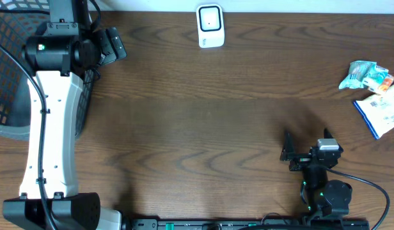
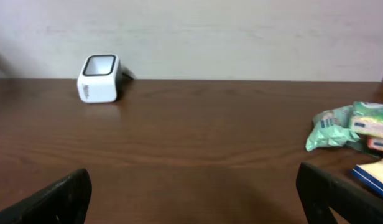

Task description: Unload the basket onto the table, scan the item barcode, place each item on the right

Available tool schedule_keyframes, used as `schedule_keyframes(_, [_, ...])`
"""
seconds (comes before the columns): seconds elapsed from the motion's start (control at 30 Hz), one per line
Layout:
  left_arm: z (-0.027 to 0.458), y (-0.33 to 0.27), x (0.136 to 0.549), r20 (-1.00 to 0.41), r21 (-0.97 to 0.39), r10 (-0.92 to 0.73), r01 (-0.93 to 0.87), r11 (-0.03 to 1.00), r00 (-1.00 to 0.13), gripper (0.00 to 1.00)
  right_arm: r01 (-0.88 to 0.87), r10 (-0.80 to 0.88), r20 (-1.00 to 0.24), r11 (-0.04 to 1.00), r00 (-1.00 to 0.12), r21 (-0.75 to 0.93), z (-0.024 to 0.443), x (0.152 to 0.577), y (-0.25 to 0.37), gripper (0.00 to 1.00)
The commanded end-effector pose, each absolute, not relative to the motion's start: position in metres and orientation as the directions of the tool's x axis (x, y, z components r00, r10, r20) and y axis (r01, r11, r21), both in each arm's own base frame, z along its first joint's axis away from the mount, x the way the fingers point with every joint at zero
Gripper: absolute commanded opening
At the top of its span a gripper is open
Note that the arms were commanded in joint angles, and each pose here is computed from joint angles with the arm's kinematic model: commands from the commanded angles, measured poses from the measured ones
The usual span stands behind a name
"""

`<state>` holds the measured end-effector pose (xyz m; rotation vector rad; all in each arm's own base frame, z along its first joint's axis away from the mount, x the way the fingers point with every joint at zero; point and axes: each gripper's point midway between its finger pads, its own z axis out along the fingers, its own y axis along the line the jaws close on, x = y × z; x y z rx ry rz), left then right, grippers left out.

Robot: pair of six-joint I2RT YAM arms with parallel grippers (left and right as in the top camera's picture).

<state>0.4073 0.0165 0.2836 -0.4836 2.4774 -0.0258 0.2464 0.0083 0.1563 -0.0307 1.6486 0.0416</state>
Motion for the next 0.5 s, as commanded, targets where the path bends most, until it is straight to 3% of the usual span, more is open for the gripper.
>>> schedule_keyframes(0.0, [0.2844,0.0190,0.4069,-0.569,-0.118,-0.348,-0.345,0.931,-0.745,0.98,-0.047,-0.017,-0.997,0.999,-0.078,-0.014,0.1555,0.2460,0.0088,0.99])
schedule_keyframes(0.47, [0.2844,0.0190,0.4069,-0.569,-0.118,-0.348,-0.345,0.931,-0.745,0.98,-0.026,0.007,-0.997,1.000,-0.079,0.009,0.1557,0.2461,0.0044,0.99])
